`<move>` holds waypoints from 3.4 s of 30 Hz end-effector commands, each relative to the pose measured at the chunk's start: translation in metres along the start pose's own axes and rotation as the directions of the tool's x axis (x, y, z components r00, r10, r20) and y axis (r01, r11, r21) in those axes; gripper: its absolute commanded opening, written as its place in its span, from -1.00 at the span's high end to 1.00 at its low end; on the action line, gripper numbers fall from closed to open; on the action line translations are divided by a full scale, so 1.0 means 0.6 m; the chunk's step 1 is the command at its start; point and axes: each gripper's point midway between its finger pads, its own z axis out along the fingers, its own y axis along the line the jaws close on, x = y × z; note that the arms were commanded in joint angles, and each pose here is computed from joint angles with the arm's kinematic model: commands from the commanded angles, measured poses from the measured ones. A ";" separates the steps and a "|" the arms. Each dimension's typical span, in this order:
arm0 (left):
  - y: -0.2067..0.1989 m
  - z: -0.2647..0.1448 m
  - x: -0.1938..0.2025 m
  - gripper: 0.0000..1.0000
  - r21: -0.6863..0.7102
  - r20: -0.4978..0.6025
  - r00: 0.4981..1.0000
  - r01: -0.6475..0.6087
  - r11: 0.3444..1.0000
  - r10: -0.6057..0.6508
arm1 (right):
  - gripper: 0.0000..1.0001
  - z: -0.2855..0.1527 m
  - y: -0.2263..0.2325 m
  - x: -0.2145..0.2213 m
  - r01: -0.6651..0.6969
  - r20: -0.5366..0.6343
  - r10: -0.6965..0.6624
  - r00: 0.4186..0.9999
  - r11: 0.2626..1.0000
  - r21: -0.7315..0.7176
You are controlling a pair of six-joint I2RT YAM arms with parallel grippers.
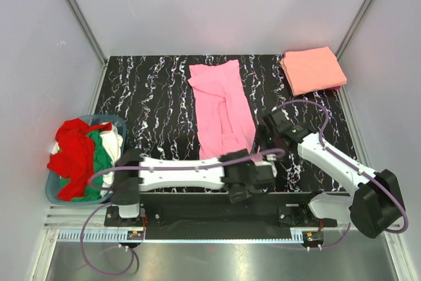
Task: Fold and stack the t-shirts
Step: Fold the tshirt
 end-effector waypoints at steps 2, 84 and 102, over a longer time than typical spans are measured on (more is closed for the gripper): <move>0.102 -0.067 0.006 -0.93 0.018 0.217 0.919 0.334 0.942 -0.330 | -0.49 0.003 0.020 0.022 -0.044 -0.018 0.043 0.999 0.995 -0.084; 0.047 0.175 0.173 -0.50 0.350 -0.046 0.004 0.937 -0.012 -0.999 | -0.14 0.104 -0.005 0.105 -0.065 -0.144 0.058 0.988 0.997 -0.044; 0.015 0.075 0.172 0.46 0.268 -0.021 0.066 0.962 0.058 -0.998 | -0.26 0.031 0.012 0.158 -0.085 -0.166 0.067 0.984 0.991 -0.108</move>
